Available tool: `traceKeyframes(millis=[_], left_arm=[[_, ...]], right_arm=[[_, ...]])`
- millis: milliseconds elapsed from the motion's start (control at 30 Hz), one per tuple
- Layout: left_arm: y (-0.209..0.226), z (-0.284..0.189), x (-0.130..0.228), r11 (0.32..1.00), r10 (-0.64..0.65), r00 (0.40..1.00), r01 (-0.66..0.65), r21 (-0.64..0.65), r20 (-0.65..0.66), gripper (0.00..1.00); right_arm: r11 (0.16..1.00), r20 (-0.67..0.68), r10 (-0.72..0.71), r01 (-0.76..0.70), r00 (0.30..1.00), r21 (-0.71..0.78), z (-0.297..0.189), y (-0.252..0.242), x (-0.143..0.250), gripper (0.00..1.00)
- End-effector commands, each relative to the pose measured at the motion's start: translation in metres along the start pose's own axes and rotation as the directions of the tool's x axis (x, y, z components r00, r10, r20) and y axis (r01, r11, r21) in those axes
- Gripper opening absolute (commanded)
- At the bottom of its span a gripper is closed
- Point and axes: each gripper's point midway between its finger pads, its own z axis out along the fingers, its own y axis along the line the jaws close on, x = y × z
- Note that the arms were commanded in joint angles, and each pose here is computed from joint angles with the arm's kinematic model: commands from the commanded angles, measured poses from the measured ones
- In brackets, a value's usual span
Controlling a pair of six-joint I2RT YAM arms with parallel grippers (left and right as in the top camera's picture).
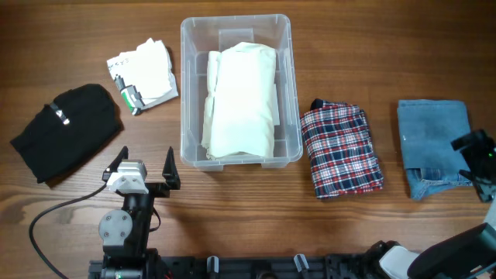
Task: Pack container
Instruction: 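Lower the right gripper onto the blue jeans and grasp them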
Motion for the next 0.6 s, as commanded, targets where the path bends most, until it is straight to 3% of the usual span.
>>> traceKeyframes(millis=[0,300,567], left_arm=[[-0.003,0.0,0.003,1.0,0.019,1.0,-0.019,0.019,-0.006,1.0],[-0.003,0.0,0.003,1.0,0.019,1.0,-0.019,0.019,-0.006,1.0],[-0.003,0.0,0.003,1.0,0.019,1.0,-0.019,0.019,-0.006,1.0]], right_arm=[[0.992,-0.008,0.123,-0.122,0.992,0.042,0.004,-0.018,0.007,1.0],[0.972,-0.019,0.221,-0.218,0.975,0.084,0.035,-0.035,0.031,1.0],[0.976,-0.025,0.218,-0.218,0.976,0.031,0.064,-0.031,0.037,1.0]])
